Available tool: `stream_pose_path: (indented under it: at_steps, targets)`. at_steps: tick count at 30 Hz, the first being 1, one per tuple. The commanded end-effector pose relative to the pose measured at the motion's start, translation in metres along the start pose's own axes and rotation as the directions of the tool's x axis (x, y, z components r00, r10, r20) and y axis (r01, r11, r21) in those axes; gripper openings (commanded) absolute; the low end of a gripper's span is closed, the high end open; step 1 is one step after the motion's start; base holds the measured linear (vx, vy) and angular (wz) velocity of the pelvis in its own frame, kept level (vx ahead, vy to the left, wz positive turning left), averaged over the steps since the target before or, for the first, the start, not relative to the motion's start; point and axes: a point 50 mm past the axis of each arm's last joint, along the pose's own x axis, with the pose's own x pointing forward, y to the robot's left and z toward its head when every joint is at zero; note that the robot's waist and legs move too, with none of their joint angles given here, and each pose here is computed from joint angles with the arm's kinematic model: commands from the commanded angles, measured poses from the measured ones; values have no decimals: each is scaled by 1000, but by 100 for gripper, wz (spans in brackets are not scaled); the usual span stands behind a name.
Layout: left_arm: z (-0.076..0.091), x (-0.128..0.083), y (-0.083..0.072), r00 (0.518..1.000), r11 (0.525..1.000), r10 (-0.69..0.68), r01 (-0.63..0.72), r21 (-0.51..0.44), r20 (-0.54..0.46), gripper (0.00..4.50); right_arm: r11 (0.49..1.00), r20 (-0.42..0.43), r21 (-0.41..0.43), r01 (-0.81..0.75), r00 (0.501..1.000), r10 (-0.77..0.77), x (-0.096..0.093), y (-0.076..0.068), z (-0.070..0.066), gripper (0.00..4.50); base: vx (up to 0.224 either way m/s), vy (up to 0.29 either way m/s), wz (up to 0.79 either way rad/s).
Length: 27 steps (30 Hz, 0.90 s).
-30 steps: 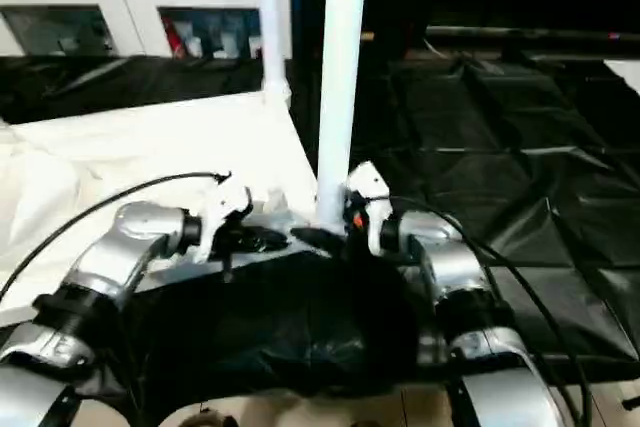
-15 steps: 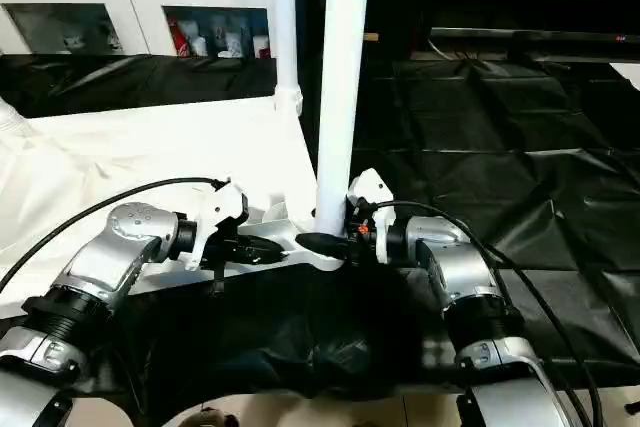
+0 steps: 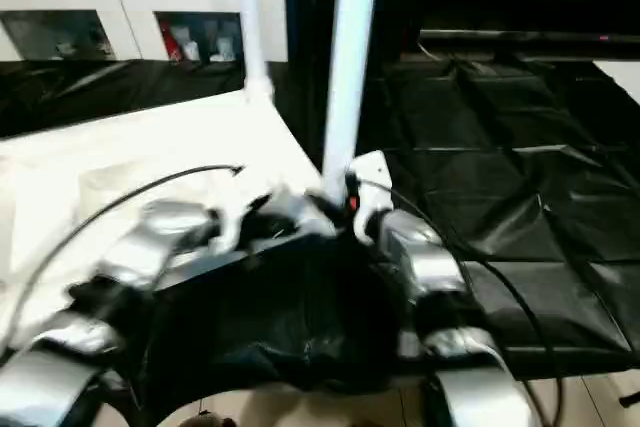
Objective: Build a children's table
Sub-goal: Rotate leg to tighten
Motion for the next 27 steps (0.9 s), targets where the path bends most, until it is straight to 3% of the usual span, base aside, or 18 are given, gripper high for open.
stream_pose_path:
  at_steps: [1, 2, 5, 12, 20, 22, 27]
  targets:
    - [34, 14, -10, 994, 998, -30, 24, 61, 104, 0, 994, -98, 30, -104, 990, 106, 9, 34, -26, 254, 0, 0, 0]
    - [34, 16, -12, 993, 997, -44, 37, 64, 109, 0, 986, -63, 17, -167, 984, 168, 11, 44, -21, 310, 0, 0, 0]
    - [33, 15, -12, 991, 996, -65, 57, 71, 116, 0, 971, -31, 13, -238, 971, 239, 11, 50, -17, 336, 0, 0, 0]
    - [25, 2, -11, 985, 989, -128, 119, 87, 113, 0, 932, -34, -59, -358, 934, 357, 2, 39, -10, 404, 0, 0, 0]
    - [16, -17, -15, 954, 954, -286, 275, 121, 89, 0, 865, -97, -154, -478, 878, 468, -15, 15, -1, 434, 0, 0, 0]
    - [12, -23, -17, 942, 938, -330, 320, 130, 67, 0, 818, -138, -162, -553, 833, 536, -23, 13, -2, 434, 0, 0, 0]
    - [5, -31, -18, 927, 921, -374, 367, 131, 34, 0, 779, -188, -177, -601, 798, 573, -30, 11, -6, 434, 0, 0, 0]
